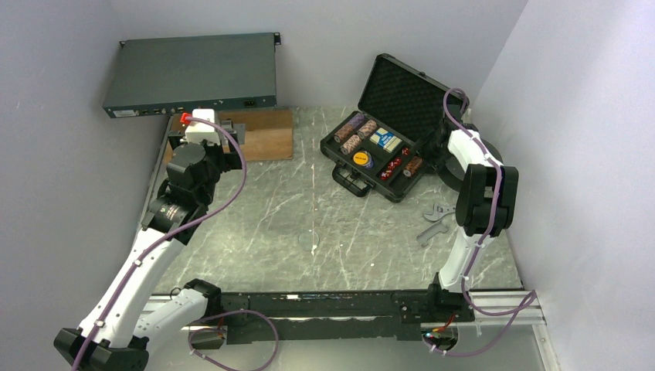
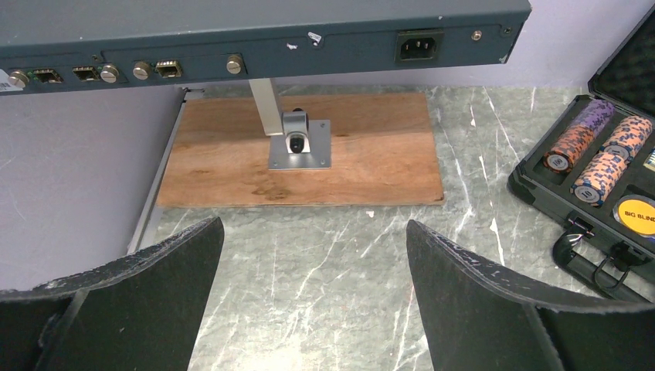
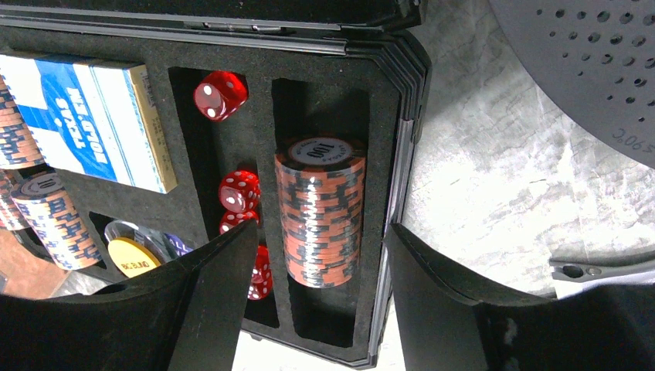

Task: Pack up texas hold em set

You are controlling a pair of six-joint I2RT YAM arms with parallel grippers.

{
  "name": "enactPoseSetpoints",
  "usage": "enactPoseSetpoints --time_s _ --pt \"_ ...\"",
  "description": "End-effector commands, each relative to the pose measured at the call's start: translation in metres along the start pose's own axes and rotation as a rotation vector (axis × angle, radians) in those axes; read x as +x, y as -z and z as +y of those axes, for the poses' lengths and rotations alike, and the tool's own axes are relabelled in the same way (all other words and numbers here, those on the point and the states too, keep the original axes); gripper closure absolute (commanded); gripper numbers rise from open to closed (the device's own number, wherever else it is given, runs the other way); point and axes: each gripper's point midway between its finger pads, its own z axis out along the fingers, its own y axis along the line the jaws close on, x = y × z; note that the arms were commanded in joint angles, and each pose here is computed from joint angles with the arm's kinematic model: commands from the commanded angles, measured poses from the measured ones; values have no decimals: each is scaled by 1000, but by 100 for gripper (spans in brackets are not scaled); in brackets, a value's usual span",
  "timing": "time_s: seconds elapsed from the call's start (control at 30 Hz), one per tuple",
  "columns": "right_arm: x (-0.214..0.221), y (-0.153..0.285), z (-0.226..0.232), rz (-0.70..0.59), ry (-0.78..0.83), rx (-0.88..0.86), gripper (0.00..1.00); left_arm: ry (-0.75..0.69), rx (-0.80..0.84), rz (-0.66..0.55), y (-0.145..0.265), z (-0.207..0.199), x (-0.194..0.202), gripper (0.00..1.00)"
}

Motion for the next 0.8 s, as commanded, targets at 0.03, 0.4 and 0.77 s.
enactPoseSetpoints --time_s 0.03,0.4,0.77 --pt "-24 7 39 -96 11 -153 34 24 5 -57 5 2 -24 6" --pt "-23 35 48 -145 89 -205 34 26 6 -56 4 2 -24 6" --pt "-8 66 64 -177 225 -260 16 28 6 -51 3 2 -23 6"
